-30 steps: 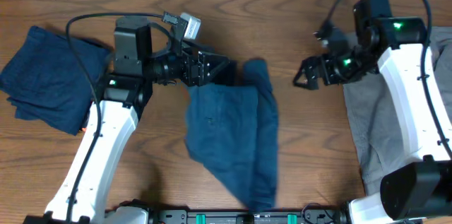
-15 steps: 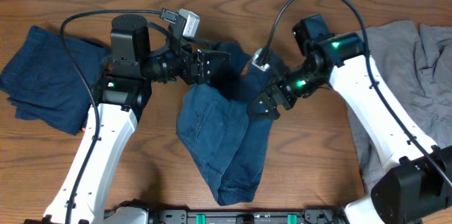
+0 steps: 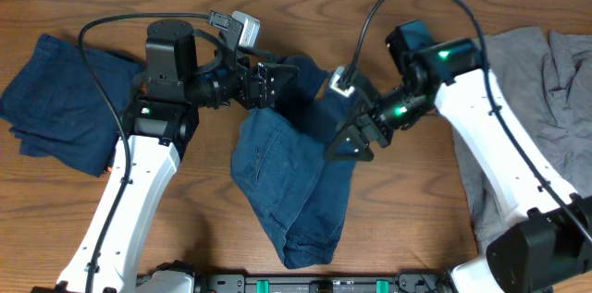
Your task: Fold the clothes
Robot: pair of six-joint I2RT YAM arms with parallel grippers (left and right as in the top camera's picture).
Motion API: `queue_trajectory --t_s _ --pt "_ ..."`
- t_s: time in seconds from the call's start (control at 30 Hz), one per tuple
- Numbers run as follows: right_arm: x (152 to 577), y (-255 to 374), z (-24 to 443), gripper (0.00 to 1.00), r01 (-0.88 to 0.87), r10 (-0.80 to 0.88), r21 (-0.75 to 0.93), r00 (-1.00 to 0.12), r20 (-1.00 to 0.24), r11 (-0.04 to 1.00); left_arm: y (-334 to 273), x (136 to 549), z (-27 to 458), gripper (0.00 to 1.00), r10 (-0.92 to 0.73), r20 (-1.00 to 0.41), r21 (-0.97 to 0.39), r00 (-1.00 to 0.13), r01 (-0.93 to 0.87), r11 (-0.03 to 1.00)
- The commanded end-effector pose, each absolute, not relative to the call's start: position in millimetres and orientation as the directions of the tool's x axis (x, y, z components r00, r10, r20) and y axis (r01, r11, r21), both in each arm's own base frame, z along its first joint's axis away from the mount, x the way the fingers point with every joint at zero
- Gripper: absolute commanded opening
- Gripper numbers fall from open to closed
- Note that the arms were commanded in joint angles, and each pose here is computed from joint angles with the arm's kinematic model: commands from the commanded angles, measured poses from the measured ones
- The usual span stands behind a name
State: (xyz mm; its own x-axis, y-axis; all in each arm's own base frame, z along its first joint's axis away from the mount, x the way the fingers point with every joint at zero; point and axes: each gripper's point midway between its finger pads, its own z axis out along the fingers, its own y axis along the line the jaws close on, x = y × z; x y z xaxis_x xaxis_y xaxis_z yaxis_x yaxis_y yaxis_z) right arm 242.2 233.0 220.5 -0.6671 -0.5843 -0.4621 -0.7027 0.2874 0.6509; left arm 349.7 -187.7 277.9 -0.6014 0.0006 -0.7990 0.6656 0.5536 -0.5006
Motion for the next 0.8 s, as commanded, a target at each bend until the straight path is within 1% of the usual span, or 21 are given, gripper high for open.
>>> queue_trajectory --t_s 0.0,0.2,0.33,0.4,0.47,0.53,0.57,0.6,0.63,0.67,0.7,0.73,0.77 --pt "241.3 241.1 246.9 0.99 -0.783 -0.582 0.596 -0.572 -0.578 0.178 -186.2 353.8 287.9 0.72 -0.01 -0.813 -0.483 -0.583 0.665 0.57" --pt "223.0 257.4 245.1 0.99 -0.805 -0.627 0.584 -0.51 -0.589 0.107 -185.9 354.1 287.5 0.72 -0.01 -0.812 -0.483 -0.583 0.663 0.572" --pt "220.0 266.5 234.9 0.99 -0.846 -0.676 0.524 -0.442 -0.589 0.097 -186.0 353.9 287.4 0.72 -0.01 -0.812 -0.484 -0.584 0.663 0.572" --pt "226.2 269.9 226.3 0.99 -0.862 -0.697 0.488 -0.435 -0.571 0.138 -186.0 353.7 287.4 0.72 -0.01 -0.811 -0.484 -0.585 0.663 0.571" --pt "236.2 272.5 216.7 0.99 -0.87 -0.708 0.449 -0.447 -0.547 0.202 -185.9 353.6 287.0 0.72 -0.01 -0.81 -0.485 -0.586 0.661 0.572" --pt "242.2 273.6 209.9 0.99 -0.873 -0.714 0.424 -0.457 -0.531 0.243 -185.9 353.4 286.8 0.72 -0.009 -0.809 -0.486 -0.588 0.661 0.572" --pt "242.8 274.6 208.0 0.96 -0.871 -0.714 0.422 -0.461 -0.528 0.251 -185.9 353.4 286.6 0.72 -0.009 -0.809 -0.487 -0.588 0.66 0.572" --pt "242.0 275.0 206.4 0.86 -0.869 -0.715 0.425 -0.464 -0.523 0.253 -185.9 353.3 286.5 0.72 -0.009 -0.808 -0.487 -0.589 0.66 0.572" --pt "241.2 275.0 205.6 0.62 -0.868 -0.716 0.427 -0.465 -0.521 0.253 -185.7 353.3 286.4 0.72 -0.009 -0.808 -0.487 -0.589 0.659 0.573" --pt "240.6 274.5 205.1 0.26 -0.867 -0.717 0.428 -0.467 -0.517 0.255 -185.7 353.3 286.3 0.72 -0.009 -0.808 -0.488 -0.59 0.659 0.573" --pt "240.0 273.9 204.7 0.01 -0.865 -0.719 0.431 -0.469 -0.513 0.257 -185.7 353.3 286.3 0.72 -0.009 -0.808 -0.487 -0.589 0.659 0.573" --pt "240.7 272.0 202.9 0.01 -0.862 -0.722 0.428 -0.477 -0.501 0.272 -185.7 353.4 286.4 0.72 -0.009 -0.808 -0.487 -0.589 0.659 0.573" --pt "244.8 267.5 199.1 0.01 -0.854 -0.724 0.416 -0.497 -0.478 0.312 -185.3 354.1 287.3 0.72 -0.01 -0.811 -0.484 -0.585 0.661 0.574"
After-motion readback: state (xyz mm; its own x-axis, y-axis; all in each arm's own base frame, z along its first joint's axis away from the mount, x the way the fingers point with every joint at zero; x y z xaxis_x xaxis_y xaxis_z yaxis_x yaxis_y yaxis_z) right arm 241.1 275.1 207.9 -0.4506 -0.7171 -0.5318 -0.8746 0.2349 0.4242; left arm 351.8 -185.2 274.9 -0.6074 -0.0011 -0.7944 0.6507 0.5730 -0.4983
